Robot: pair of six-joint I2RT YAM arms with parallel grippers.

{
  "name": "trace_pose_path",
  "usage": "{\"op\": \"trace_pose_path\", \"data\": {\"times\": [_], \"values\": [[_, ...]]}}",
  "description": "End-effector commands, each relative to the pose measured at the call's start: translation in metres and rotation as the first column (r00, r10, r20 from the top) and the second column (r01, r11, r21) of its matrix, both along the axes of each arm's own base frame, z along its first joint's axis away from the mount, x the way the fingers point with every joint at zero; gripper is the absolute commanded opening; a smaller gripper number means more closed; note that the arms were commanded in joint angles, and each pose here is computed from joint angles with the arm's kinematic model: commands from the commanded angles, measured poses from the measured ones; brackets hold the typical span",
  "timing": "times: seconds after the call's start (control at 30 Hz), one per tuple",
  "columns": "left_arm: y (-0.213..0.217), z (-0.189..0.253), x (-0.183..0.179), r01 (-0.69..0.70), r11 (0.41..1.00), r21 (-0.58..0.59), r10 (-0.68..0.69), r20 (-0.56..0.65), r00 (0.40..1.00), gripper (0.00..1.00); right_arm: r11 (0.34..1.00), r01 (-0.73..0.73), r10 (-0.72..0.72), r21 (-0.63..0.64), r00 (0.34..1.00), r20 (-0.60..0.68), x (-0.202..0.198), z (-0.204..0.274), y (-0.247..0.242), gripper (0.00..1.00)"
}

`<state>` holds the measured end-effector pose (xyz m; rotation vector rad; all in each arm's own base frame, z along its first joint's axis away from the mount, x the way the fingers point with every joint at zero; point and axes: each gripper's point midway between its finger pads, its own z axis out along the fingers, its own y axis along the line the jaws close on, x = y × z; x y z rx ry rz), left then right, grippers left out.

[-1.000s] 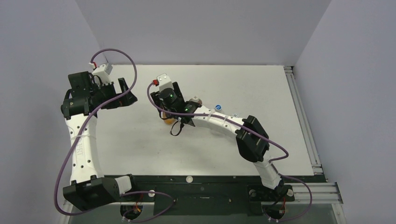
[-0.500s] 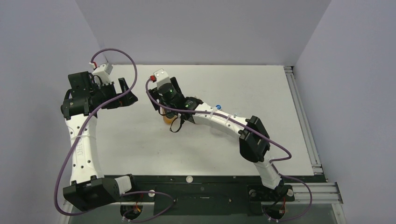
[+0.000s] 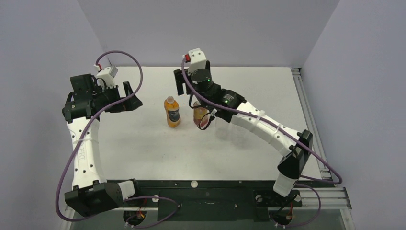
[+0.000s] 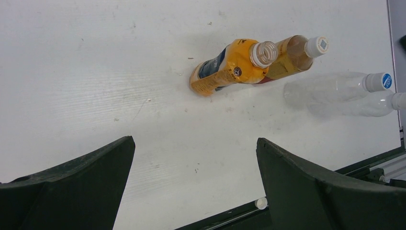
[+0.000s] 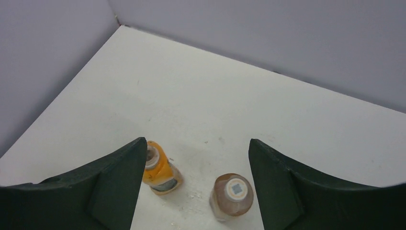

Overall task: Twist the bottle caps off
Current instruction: Pick up the plastic bottle at the center of the board.

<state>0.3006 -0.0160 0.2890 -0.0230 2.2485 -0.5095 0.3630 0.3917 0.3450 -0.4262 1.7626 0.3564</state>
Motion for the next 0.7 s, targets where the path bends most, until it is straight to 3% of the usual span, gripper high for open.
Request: {"op": "trace_pose_path", "data": {"times": [0.0, 0.23, 0.67], "values": [[-0.003, 0.019, -0.003, 0.047, 0.999, 0.022, -0.048, 0.069, 0.996, 0.97, 0.984, 0.174, -0.176, -0.046, 0.983, -0.057, 0.011, -0.019, -0.05, 0.7], [-0.004, 0.021, -0.006, 0.056, 0.998, 0.02, -0.057, 0.066, 0.996, 0.97, 0.967, 0.233, -0.246, -0.101, 0.96, -0.137, 0.02, -0.069, -0.072, 0.61], [-0.01, 0.025, -0.01, 0.076, 0.997, 0.0, -0.076, 0.07, 0.995, 0.96, 0.967, 0.215, -0.241, -0.138, 0.946, -0.215, 0.031, -0.124, -0.06, 0.63]]}}
